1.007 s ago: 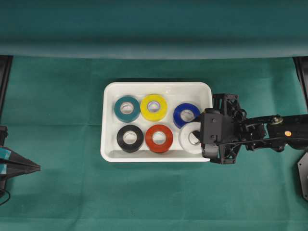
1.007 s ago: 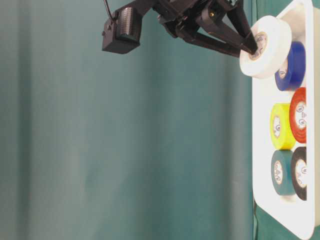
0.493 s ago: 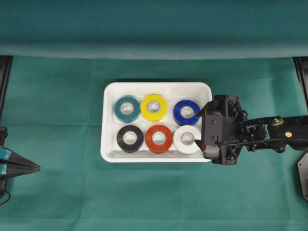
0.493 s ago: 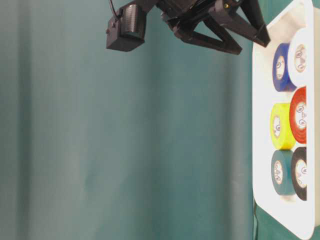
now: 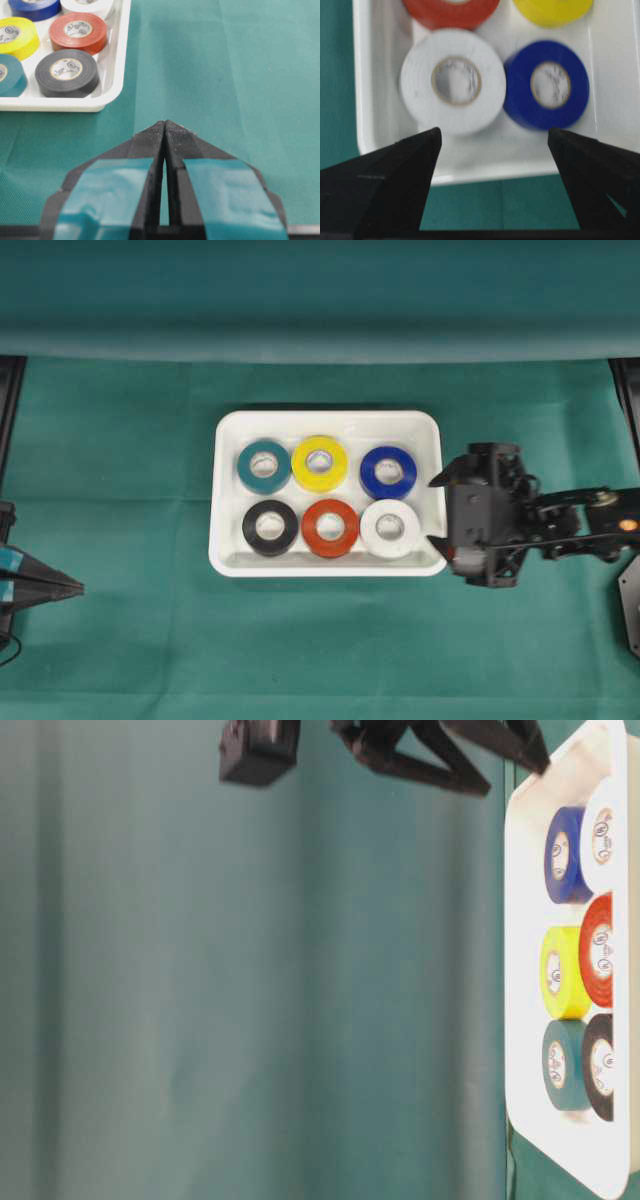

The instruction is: Put the tape into the white case with the right arm.

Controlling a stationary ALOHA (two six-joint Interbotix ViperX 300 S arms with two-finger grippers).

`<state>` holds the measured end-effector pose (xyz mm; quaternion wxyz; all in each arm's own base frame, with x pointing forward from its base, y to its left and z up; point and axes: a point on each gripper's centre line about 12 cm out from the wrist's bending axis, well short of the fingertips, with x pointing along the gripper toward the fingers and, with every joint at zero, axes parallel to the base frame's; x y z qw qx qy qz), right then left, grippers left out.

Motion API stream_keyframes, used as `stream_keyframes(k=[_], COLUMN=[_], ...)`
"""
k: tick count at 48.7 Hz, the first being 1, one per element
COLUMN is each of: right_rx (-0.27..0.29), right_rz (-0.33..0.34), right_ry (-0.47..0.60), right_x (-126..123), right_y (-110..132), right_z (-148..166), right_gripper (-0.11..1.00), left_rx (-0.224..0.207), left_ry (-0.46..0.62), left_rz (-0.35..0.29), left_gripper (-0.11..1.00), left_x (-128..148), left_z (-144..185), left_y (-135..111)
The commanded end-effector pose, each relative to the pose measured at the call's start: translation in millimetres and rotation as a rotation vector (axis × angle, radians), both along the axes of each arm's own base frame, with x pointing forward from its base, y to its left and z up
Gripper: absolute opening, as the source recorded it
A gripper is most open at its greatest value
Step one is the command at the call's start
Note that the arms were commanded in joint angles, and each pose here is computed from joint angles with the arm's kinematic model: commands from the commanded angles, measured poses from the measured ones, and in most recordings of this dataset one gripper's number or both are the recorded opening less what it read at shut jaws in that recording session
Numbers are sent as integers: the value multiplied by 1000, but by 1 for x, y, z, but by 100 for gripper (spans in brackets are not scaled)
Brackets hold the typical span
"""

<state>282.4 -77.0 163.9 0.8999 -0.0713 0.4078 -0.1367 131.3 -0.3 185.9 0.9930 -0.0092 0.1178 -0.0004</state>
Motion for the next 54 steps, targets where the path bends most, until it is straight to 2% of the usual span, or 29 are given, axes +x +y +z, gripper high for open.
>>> stream_keyframes(k=[1, 14, 25, 41, 50, 54], right_rx=[-2, 47, 101, 100, 141, 149], right_rz=[-2, -45, -58, -83, -102, -83], right_ry=[-50, -163, -258, -298, -324, -334], right_x=[-11, -60, -86, -106, -112, -113], right_y=[2, 14, 23, 25, 28, 31], right_z=[12, 19, 17, 15, 12, 12], right_gripper=[64, 63, 63, 63, 63, 63], left_rx=[0, 0, 0, -1, -1, -1], left_ry=[-15, -15, -15, -17, -18, -18], left_rz=[0, 0, 2, 2, 2, 2], left_gripper=[0, 0, 0, 0, 0, 0], left_x=[2, 2, 2, 2, 2, 2], left_z=[6, 6, 6, 6, 7, 7], left_y=[0, 0, 0, 0, 0, 0])
